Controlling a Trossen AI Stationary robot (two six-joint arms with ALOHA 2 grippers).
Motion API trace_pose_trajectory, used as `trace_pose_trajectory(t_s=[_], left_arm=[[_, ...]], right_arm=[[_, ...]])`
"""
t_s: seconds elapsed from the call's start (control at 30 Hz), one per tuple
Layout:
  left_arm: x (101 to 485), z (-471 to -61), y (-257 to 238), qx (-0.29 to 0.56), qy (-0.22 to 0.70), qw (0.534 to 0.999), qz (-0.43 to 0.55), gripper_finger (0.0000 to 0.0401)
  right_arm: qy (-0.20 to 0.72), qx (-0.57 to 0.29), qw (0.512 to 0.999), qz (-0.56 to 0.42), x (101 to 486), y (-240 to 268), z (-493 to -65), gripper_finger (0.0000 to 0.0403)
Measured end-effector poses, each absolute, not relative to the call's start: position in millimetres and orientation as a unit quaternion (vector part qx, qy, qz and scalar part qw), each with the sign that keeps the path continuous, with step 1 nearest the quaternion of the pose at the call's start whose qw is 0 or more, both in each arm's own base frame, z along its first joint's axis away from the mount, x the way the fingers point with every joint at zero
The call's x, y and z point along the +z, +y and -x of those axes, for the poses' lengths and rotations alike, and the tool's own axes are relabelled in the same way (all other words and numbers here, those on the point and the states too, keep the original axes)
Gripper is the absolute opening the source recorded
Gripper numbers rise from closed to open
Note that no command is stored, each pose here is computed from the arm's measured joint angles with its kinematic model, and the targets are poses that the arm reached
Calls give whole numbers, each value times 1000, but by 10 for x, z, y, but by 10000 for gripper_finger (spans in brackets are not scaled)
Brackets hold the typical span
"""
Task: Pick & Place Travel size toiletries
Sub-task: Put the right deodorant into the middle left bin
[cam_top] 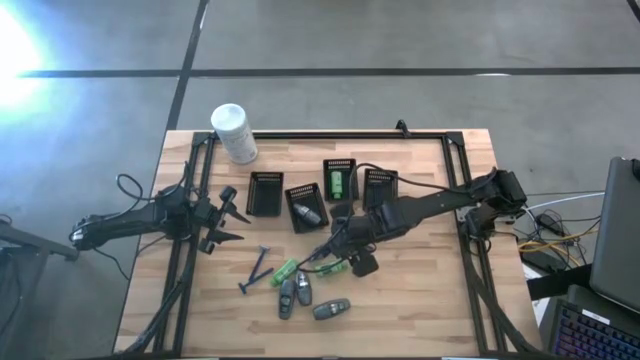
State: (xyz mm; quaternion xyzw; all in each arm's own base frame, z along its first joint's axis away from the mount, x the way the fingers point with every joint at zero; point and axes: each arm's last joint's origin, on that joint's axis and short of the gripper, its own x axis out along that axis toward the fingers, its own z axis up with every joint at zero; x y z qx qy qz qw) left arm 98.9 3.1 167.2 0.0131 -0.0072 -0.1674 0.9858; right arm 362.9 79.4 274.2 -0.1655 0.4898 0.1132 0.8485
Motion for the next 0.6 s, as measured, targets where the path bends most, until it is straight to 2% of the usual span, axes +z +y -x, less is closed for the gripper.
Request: trace_pose_trajectory(t_s=[0.6], left_arm=[[1671,-990,31,-167,-7,986,-13,213]], right_arm=[[490,113,849,166,2742,794,-3630,362]])
